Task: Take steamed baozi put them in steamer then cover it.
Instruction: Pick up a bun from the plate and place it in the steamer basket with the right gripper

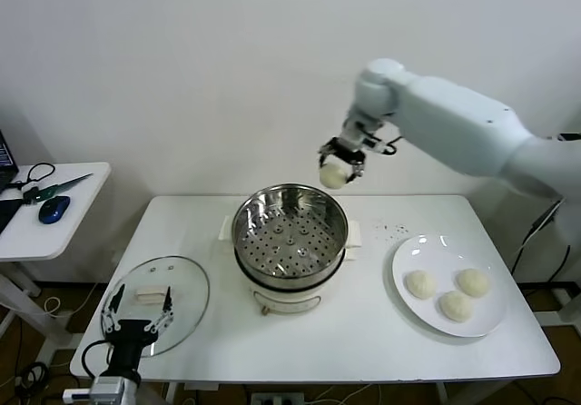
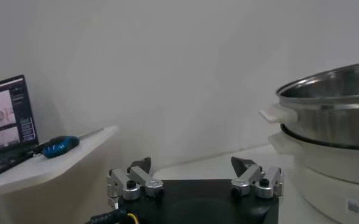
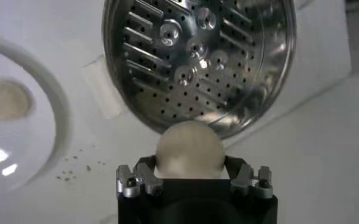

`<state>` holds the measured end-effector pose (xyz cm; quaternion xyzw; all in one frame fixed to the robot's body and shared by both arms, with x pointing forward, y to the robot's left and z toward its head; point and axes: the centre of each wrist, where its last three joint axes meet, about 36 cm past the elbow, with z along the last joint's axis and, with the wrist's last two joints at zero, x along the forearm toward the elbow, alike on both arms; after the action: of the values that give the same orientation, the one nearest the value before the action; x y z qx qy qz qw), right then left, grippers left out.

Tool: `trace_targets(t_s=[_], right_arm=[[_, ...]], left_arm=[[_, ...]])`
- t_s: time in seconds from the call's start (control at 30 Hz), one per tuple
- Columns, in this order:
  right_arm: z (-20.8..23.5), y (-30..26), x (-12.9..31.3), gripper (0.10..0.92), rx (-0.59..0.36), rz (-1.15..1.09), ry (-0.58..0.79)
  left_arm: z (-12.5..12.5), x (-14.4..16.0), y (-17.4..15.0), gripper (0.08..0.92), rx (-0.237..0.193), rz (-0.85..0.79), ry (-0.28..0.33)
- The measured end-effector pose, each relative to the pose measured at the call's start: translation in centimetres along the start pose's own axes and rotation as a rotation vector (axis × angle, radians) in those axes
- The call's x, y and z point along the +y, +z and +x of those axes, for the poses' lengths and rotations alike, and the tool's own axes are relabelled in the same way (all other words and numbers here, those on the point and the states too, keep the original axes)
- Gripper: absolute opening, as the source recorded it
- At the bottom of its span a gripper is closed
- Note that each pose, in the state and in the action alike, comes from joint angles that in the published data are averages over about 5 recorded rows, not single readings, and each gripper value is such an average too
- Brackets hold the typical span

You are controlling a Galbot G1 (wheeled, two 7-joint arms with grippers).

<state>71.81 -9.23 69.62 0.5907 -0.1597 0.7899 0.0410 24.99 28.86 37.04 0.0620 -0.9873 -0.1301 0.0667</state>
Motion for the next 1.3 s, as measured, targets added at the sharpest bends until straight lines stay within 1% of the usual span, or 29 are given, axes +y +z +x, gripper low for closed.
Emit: trace_targets(t_s=[0.13, 0.3, 0.5, 0.7, 0.8, 1.0, 1.17, 1.3], right_arm=[[-2.3, -1.8, -2.4, 0.739, 0.019, 0.128, -0.014], [-5.4, -3.7, -4.4, 0.746, 0.023, 0.236, -0.029], [-8.6, -5.5, -5.9, 0.746, 0.007, 0.314, -0.043], [-10.7, -6.4, -6.4, 0.75, -0.008, 0.34, -0.052], [-11.3, -6.6, -6.4, 0.757, -0.009, 0.343, -0.059], [-11.6, -6.7, -6.6, 0.817, -0.006, 0.351, -0.055], [-11.1, -6.6, -6.7, 0.822, -0.003, 0.361, -0.049], [-9.8, -6.2, -6.4, 0.823, 0.003, 0.361, -0.042]], left_arm=[[0.0, 0.0, 0.0, 0.823, 0.001, 0.003, -0.001], [0.0, 0.2, 0.3, 0.823, 0.009, 0.003, -0.002], [0.1, 0.2, 0.7, 0.823, 0.02, 0.003, 0.0], [0.2, 0.0, 0.9, 0.823, 0.029, 0.006, 0.003], [0.3, 0.0, 1.1, 0.823, 0.033, 0.006, 0.003], [0.3, 0.0, 1.1, 0.823, 0.034, 0.007, 0.006], [0.3, -0.2, 1.1, 0.823, 0.035, 0.008, 0.006], [0.5, -0.2, 1.1, 0.823, 0.038, 0.005, 0.006]])
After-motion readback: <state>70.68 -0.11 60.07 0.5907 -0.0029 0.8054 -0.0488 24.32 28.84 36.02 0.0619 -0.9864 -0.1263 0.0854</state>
